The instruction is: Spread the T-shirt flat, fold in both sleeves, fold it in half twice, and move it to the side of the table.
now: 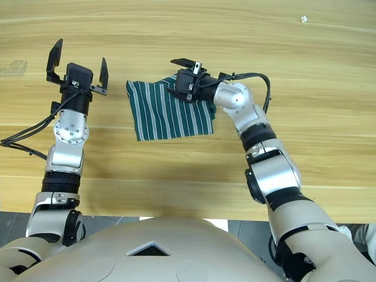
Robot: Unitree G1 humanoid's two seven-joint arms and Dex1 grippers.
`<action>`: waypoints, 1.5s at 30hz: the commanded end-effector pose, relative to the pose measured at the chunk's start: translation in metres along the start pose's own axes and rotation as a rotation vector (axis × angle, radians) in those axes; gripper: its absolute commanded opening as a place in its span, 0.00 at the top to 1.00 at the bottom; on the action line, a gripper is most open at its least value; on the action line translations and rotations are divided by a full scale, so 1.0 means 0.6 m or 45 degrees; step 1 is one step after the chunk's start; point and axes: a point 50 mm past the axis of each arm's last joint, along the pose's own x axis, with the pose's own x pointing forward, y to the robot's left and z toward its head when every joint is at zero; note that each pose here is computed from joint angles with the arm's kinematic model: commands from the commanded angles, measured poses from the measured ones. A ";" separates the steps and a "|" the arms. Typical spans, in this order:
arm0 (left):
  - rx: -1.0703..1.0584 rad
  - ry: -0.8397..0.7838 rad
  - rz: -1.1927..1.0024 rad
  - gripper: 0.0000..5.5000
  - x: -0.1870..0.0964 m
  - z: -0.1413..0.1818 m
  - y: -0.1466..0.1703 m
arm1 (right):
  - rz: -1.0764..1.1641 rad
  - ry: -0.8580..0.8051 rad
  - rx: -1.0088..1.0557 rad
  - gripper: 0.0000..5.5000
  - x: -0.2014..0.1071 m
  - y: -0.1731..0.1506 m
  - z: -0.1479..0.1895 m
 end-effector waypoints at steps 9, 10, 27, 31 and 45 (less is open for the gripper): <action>-0.091 -0.005 0.149 0.02 -0.021 0.008 0.029 | -0.129 0.327 0.642 0.40 -0.033 0.036 -0.093; -0.102 0.005 0.168 0.02 -0.024 0.006 0.034 | -0.153 0.348 0.680 0.40 -0.047 0.040 -0.106; -0.139 0.044 0.306 0.02 -0.121 0.027 0.033 | -1.836 0.997 0.837 0.40 -0.518 0.061 -0.254; -0.129 0.041 0.257 0.02 -0.117 0.031 0.007 | -1.861 0.943 0.750 0.40 -0.497 0.045 -0.247; -0.294 -0.045 0.265 0.02 -0.098 0.070 -0.006 | -1.815 -0.061 0.153 0.40 -0.374 -0.099 -0.072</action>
